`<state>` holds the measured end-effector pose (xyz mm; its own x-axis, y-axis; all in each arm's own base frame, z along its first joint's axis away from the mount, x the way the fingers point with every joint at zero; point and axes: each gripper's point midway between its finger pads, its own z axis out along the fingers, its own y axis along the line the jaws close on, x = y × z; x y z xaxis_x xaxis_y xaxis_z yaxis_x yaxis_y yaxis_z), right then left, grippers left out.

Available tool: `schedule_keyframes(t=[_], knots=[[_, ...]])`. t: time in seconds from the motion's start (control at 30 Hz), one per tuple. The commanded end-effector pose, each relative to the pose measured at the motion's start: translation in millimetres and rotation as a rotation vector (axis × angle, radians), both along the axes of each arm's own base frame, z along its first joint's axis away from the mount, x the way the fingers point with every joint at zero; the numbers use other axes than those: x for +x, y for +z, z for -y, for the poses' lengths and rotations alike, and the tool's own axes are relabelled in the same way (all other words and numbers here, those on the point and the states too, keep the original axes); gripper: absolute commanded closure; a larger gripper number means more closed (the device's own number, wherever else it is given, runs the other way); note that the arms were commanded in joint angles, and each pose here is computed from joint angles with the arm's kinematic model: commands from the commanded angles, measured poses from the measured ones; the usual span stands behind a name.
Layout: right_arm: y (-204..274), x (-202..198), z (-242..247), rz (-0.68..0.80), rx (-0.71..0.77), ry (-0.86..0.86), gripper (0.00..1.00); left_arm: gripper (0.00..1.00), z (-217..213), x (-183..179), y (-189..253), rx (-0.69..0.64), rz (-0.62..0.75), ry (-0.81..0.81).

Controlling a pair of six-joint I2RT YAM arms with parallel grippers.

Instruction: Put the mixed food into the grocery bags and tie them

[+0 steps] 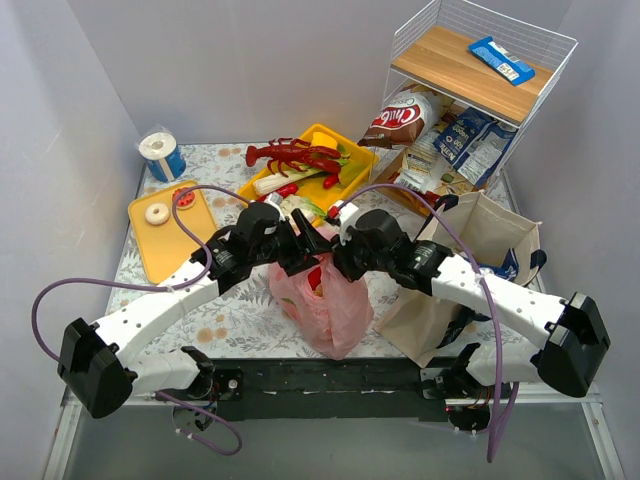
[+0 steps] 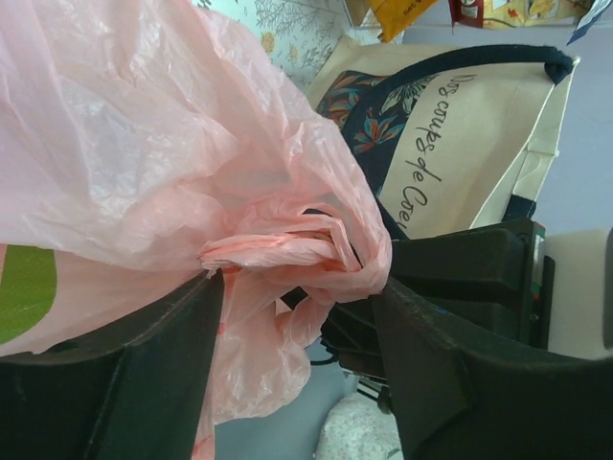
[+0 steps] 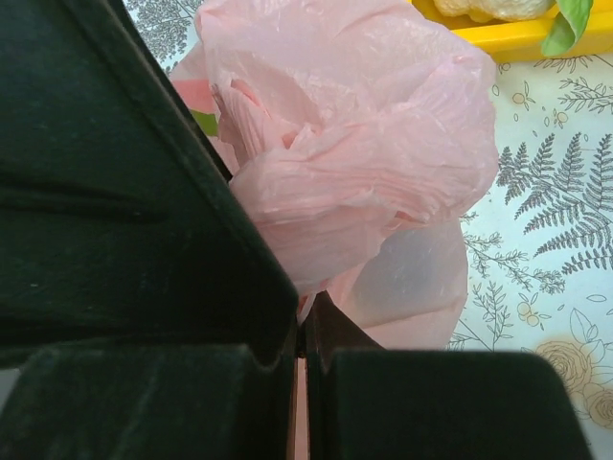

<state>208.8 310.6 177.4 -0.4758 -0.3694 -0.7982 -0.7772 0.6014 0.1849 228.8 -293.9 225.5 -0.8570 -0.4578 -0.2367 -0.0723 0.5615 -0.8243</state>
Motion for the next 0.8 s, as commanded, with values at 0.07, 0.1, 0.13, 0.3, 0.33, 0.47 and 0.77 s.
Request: schedule_keyframes(t=[0.07,0.1,0.13,0.3,0.33,0.47,0.77], knots=[[18,1,-7,0.073,0.053,0.005,0.99,0.49,7,-1,1,-0.082,-0.031,-0.008],[19,2,-8,0.078,0.052,0.003,0.99,0.51,8,-2,-2,-0.084,-0.037,-0.010],[19,0,-9,0.079,0.049,0.009,0.99,0.53,9,-1,-4,-0.086,-0.043,-0.014],[14,0,-11,0.095,0.003,0.013,0.99,0.73,12,-2,-11,-0.118,-0.068,-0.052],[14,-1,-11,0.094,0.000,0.013,0.99,0.76,12,-1,-10,-0.126,-0.065,-0.051],[14,-1,-5,0.096,-0.009,-0.003,0.98,1.00,-1,-2,-15,-0.187,-0.085,-0.033],[35,-21,15,0.029,0.087,-0.006,0.61,1.00,-28,1,7,-0.286,0.263,-0.095]])
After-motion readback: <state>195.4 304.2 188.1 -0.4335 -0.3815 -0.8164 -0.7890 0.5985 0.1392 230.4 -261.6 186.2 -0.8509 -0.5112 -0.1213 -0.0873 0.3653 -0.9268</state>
